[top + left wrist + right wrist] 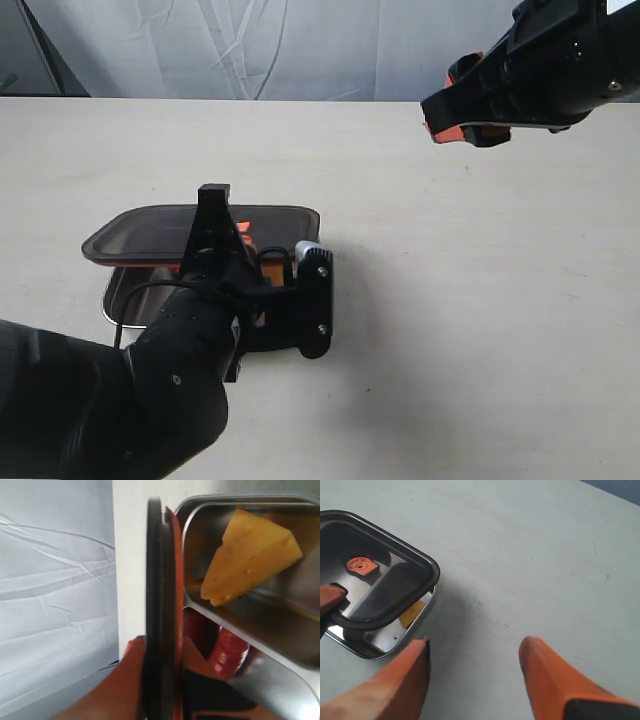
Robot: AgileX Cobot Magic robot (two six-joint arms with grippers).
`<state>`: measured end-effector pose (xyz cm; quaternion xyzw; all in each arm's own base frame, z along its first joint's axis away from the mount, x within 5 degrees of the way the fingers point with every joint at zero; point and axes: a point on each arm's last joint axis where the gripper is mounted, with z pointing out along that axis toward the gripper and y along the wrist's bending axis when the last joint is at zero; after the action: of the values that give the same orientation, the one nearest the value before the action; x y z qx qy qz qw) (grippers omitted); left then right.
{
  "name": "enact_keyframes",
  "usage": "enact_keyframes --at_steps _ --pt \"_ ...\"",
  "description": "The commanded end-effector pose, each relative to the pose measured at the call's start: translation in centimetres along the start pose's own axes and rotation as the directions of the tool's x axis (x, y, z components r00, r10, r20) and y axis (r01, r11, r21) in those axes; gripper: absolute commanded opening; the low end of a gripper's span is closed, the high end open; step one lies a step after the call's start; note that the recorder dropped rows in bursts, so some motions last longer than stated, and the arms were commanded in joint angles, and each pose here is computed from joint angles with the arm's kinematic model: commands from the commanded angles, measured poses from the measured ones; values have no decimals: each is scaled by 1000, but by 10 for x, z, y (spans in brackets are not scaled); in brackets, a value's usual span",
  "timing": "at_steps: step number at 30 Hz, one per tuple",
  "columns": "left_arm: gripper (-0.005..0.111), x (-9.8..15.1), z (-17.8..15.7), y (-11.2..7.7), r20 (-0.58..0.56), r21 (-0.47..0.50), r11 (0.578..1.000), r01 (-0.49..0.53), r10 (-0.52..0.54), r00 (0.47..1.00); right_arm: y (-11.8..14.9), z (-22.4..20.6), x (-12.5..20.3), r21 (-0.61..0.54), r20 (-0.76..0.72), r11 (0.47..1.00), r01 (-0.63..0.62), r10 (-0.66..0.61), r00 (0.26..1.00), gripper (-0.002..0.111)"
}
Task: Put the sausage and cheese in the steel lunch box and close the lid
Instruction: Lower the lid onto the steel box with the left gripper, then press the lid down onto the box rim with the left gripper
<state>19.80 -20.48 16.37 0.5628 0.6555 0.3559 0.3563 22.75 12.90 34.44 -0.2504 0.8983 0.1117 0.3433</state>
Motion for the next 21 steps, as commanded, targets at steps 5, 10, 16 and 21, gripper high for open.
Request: enact_keyframes --at_steps 5,10,16,21 --pt "0 -1 -1 -11 -20 113 990 82 -81 997 -2 -2 0 10 3 1000 -8 8 1000 54" --pt "0 -1 -1 -12 -19 121 989 89 -88 996 -2 -2 1 9 -9 1000 -10 10 1000 54" --pt "1 -3 -2 -16 -5 166 981 104 -104 995 -2 -2 2 8 -16 1000 -10 10 1000 54" --pt "9 -2 -2 -18 -27 190 973 133 -130 991 -2 -2 2 8 -16 1000 -10 10 1000 54"
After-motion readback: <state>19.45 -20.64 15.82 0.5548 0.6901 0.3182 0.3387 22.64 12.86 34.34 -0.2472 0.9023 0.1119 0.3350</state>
